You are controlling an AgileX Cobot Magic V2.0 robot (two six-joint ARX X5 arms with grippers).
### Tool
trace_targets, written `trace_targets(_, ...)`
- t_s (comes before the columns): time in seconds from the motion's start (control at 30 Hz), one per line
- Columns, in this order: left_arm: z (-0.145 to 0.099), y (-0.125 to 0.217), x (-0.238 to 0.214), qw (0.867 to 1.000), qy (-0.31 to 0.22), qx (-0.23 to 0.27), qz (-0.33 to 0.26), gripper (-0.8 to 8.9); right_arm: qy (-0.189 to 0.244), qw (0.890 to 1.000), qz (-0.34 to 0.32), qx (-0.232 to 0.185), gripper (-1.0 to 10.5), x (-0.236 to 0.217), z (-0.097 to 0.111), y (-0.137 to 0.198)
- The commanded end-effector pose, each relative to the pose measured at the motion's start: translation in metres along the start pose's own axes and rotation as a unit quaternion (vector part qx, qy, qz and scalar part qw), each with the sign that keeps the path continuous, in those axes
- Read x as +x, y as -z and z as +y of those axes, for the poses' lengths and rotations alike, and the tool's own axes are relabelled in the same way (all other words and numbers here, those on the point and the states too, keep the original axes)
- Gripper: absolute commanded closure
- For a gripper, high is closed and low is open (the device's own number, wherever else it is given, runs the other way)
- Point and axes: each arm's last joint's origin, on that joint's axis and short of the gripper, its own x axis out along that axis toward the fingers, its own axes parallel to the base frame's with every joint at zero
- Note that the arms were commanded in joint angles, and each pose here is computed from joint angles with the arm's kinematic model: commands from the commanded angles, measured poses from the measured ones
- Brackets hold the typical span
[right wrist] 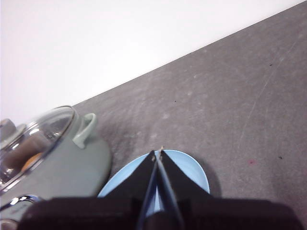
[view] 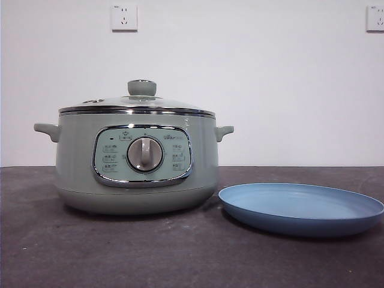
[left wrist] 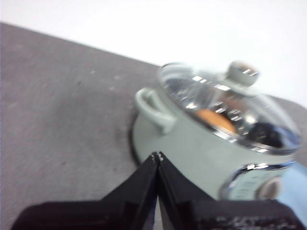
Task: Take the potato out from the steamer,put the potato on the plate,close the lid
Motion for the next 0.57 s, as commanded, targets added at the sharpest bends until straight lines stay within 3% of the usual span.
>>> trace_targets(0.03, -0.007, -0.011, -0.006, 1.0, 0.02, -0.004, 0.004, 8.22, -0.014, 1.0, 0.025, -0.01, 9.6, -0.003, 0.009, -0.016)
trace_targets(0.27, -0.026, -0.045, -0.015, 0.995, 0.079, 0.012, 0.065, 8.22, -0.087, 0.987, 0.119, -0.062, 9.6, -0.006, 0.036, -0.061)
trace_targets(0.57, -0.043, -0.084, -0.011, 0.968, 0.173, 0.048, 0.174, 8.22, -0.181, 0.939, 0.26, -0.132, 9.6, -0.008, 0.062, -0.102)
